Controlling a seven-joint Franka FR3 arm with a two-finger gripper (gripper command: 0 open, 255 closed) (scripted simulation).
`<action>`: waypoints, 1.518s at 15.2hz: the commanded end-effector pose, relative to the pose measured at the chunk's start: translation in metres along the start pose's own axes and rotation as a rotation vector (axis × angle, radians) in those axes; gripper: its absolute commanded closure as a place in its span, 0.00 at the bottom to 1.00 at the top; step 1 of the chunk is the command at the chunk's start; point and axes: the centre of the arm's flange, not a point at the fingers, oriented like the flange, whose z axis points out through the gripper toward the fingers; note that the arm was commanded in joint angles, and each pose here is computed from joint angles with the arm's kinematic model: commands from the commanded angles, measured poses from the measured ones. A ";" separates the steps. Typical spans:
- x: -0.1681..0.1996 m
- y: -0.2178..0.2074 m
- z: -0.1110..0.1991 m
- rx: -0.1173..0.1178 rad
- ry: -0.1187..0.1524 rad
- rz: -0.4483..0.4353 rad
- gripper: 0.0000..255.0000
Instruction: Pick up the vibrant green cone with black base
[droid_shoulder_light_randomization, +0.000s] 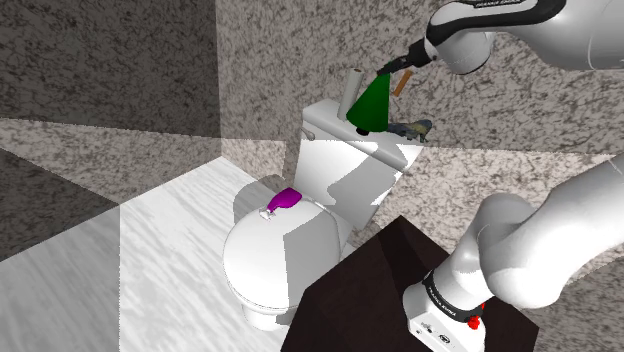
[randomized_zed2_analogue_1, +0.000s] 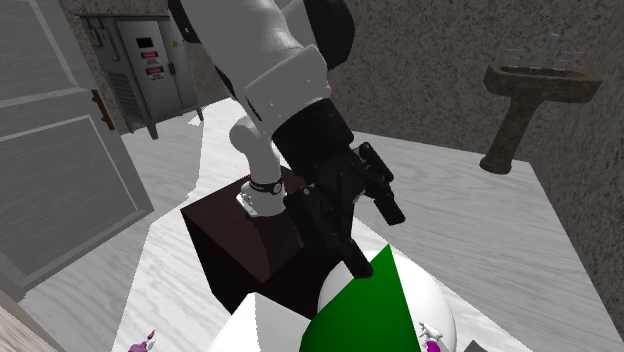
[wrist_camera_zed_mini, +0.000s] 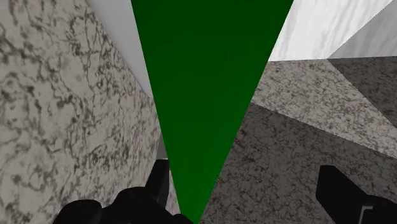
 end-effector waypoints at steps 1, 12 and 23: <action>0.007 0.022 0.009 -0.003 0.044 -0.025 0.00; -0.019 0.025 0.039 -0.003 0.053 -0.030 1.00; -0.012 0.025 0.032 -0.003 0.053 -0.030 1.00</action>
